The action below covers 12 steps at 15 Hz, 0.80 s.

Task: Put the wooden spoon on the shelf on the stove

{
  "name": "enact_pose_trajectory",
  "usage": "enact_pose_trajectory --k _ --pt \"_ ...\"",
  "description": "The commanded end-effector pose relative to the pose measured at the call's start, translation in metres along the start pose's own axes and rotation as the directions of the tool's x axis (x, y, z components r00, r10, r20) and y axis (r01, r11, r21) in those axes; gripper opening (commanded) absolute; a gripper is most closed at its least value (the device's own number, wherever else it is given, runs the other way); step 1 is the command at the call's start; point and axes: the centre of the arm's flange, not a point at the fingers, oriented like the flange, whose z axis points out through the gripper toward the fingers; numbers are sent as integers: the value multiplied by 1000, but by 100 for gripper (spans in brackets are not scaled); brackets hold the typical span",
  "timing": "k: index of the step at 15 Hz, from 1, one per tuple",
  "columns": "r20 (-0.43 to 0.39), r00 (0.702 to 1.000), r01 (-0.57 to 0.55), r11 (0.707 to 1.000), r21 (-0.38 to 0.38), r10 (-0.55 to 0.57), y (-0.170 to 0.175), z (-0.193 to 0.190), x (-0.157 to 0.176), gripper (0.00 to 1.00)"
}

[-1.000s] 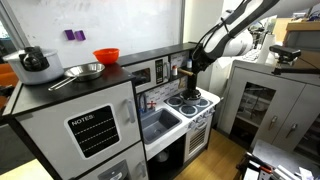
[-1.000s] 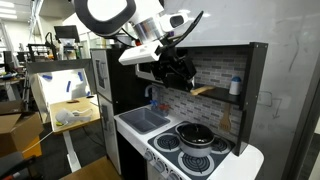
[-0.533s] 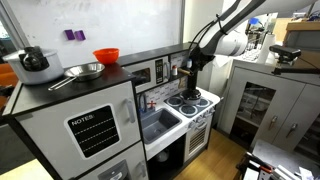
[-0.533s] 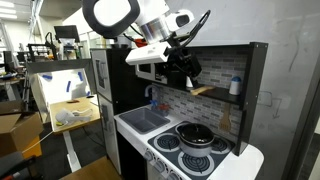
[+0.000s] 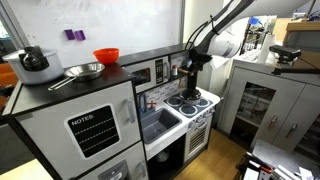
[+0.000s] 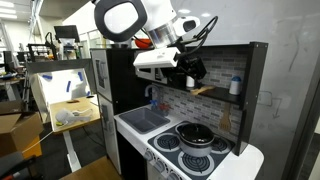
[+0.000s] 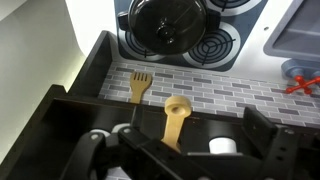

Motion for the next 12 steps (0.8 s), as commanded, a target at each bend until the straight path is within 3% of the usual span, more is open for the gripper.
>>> enact_pose_trajectory --k 1,12 --pt "-16 1000 20 1000 -4 -20 10 15 6 100" --pt "4 999 42 999 -7 -42 15 38 15 100"
